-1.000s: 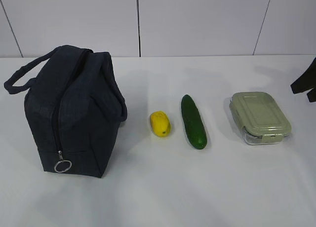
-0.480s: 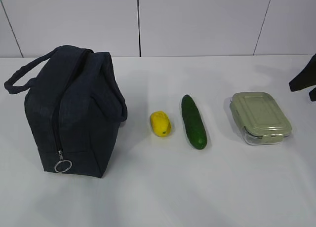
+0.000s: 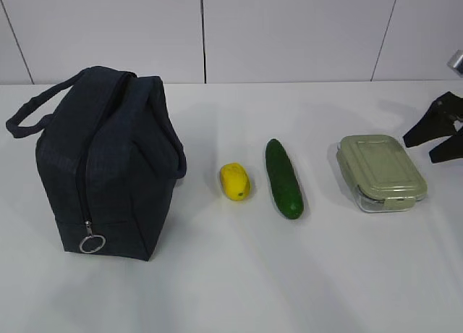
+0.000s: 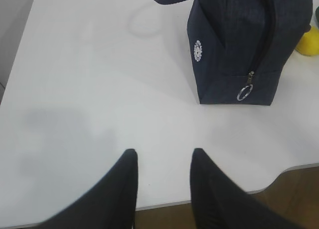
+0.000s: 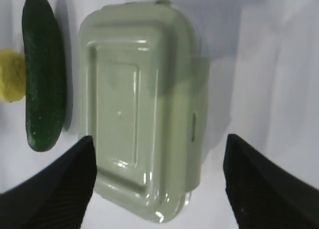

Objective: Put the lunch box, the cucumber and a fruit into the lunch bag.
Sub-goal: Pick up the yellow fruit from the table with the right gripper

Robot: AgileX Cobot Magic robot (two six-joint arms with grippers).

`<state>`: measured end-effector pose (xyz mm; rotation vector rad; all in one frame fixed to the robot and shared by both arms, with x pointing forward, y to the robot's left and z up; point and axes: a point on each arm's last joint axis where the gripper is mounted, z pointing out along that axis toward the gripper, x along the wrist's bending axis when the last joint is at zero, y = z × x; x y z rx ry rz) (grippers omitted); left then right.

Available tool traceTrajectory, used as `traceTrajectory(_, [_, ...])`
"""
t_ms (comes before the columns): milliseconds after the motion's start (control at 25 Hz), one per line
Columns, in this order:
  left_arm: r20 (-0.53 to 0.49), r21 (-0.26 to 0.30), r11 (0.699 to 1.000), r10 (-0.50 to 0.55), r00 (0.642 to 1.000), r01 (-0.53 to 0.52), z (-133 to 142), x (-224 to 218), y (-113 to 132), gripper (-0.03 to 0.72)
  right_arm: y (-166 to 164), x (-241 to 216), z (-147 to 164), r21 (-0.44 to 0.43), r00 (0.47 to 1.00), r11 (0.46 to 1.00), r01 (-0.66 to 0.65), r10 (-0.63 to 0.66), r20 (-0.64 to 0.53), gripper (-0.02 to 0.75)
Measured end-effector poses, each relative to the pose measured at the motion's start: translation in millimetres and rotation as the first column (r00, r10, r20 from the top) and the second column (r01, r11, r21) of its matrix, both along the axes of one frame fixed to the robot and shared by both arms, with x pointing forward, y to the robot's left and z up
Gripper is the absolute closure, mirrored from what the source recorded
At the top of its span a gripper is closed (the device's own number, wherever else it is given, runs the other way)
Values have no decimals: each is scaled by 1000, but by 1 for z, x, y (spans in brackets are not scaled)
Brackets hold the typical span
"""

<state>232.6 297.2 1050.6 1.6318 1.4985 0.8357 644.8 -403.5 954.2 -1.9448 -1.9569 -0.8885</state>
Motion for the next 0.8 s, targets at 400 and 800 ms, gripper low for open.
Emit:
traceTrajectory(400, [0,0,1000,0,1000,0,0,0,0,450,-3,14,-37,30,998,998,-62,62,8,148])
traceTrajectory(800, [0,0,1000,0,1000,0,0,0,0,449,0,18,-43,74,997,995,-68,65,40,160])
